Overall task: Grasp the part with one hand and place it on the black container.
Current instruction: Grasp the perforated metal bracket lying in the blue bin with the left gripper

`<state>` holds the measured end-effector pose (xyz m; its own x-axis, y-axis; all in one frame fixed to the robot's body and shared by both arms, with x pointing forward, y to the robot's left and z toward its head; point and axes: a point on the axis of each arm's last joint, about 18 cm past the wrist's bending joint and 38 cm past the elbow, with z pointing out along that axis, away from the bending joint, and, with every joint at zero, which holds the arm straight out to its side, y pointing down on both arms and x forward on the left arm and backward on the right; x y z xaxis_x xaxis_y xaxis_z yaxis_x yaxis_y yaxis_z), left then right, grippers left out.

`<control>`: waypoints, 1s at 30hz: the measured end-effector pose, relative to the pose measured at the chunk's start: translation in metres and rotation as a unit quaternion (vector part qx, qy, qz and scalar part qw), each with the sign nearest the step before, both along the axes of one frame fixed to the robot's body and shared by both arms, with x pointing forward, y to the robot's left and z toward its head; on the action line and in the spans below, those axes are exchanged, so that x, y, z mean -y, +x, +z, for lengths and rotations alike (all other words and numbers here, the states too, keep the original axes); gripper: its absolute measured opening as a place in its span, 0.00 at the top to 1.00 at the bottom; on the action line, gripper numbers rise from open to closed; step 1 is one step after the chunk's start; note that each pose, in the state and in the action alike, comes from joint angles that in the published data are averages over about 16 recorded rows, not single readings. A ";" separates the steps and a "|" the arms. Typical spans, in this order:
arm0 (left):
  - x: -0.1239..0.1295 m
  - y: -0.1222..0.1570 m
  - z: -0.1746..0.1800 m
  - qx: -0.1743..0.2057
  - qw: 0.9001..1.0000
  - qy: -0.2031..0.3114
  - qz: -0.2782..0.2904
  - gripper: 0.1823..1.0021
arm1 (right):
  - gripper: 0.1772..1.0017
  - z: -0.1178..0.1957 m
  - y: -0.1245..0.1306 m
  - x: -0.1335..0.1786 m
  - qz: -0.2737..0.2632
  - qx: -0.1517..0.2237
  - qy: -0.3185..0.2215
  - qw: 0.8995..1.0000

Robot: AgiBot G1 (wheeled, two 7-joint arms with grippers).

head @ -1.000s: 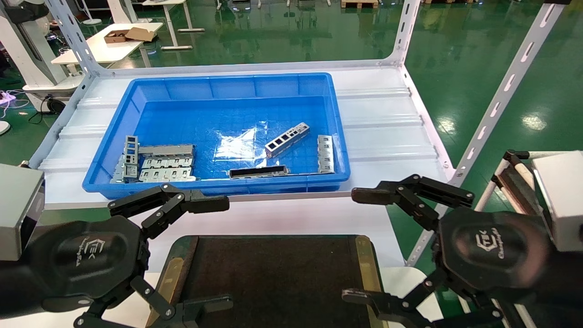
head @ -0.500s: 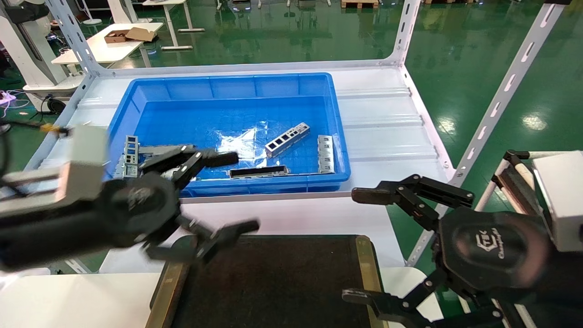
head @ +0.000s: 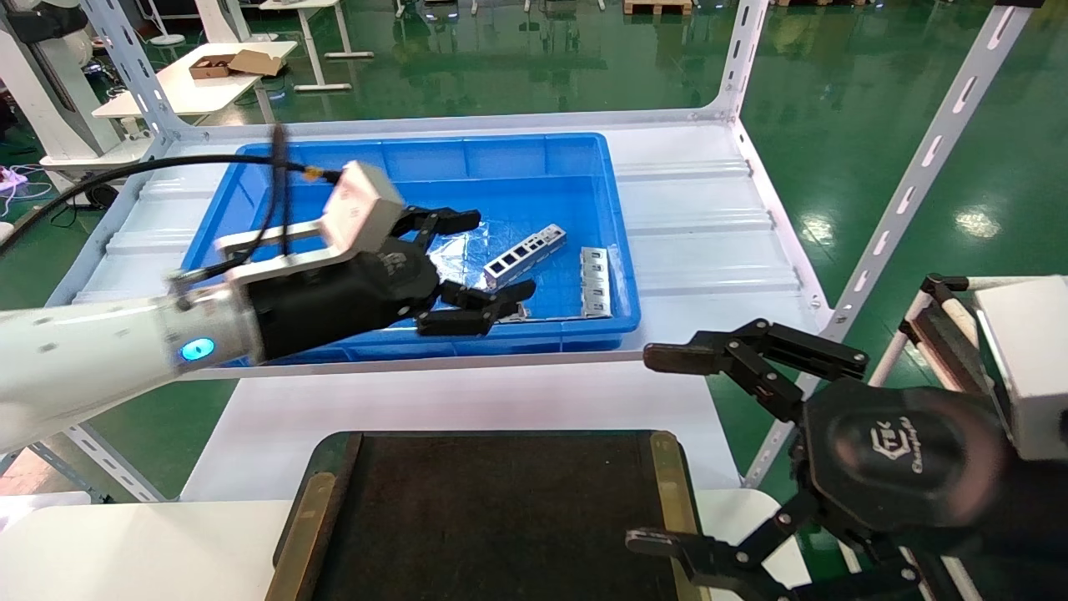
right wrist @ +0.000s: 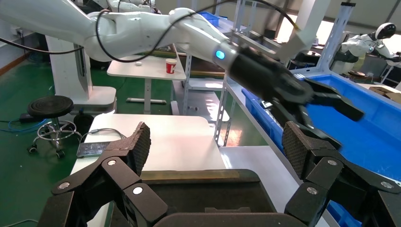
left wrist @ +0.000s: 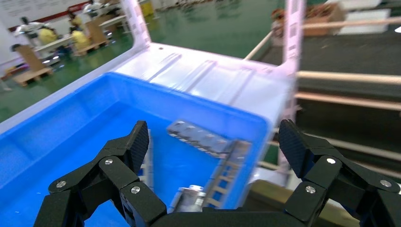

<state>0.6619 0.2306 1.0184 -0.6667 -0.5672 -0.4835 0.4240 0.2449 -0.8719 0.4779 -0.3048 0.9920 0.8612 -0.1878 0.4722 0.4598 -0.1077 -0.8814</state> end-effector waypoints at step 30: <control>0.047 0.109 -0.019 -0.052 0.986 0.005 0.156 0.02 | 0.03 0.000 0.000 0.000 0.000 0.000 0.000 1.000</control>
